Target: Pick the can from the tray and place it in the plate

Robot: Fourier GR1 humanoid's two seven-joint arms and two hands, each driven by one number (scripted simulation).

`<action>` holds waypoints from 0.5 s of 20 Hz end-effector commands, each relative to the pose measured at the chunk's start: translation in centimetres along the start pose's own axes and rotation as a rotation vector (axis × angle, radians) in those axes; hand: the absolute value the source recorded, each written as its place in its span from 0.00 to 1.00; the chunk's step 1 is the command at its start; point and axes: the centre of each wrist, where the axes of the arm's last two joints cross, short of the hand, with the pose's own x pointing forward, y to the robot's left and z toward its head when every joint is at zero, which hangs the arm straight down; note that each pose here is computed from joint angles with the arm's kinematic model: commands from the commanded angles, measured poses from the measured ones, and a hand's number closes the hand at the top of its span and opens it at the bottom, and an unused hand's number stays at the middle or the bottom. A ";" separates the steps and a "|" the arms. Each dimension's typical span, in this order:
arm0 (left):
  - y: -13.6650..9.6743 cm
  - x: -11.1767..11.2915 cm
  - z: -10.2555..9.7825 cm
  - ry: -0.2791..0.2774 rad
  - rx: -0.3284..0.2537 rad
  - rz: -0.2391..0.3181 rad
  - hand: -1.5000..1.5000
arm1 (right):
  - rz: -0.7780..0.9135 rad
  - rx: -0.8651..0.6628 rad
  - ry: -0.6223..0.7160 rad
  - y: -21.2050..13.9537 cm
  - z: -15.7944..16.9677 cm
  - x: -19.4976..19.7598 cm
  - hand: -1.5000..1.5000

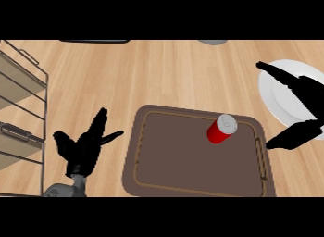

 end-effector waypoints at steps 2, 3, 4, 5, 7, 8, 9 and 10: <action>1.9 -0.9 1.0 0.124 0.040 -0.100 0.50 | 0.055 0.056 0.075 1.9 -0.4 1.4 0.00; 2.0 -0.6 0.6 0.115 0.039 -0.126 0.50 | 0.022 0.060 0.057 3.7 -1.1 2.8 0.00; 3.0 0.4 0.3 0.105 0.064 -0.101 0.50 | 0.028 0.082 0.079 3.8 -1.4 1.6 0.00; 2.8 0.1 0.2 0.106 0.054 -0.120 0.50 | 0.025 0.098 0.064 4.6 -1.1 2.7 0.00; 1.9 -0.7 0.4 0.108 0.072 -0.110 0.50 | 0.033 0.117 0.078 4.9 -1.0 2.8 0.00; 3.2 -0.3 0.5 0.117 0.047 -0.097 0.50 | -0.009 0.117 0.073 5.3 -1.1 3.5 0.00; 2.4 0.1 0.0 0.113 0.060 -0.106 0.50 | 0.007 0.112 0.076 4.6 -1.4 2.9 0.00; 3.3 -0.9 0.8 0.114 0.061 -0.093 0.50 | 0.001 0.106 0.068 6.3 -0.8 2.1 0.00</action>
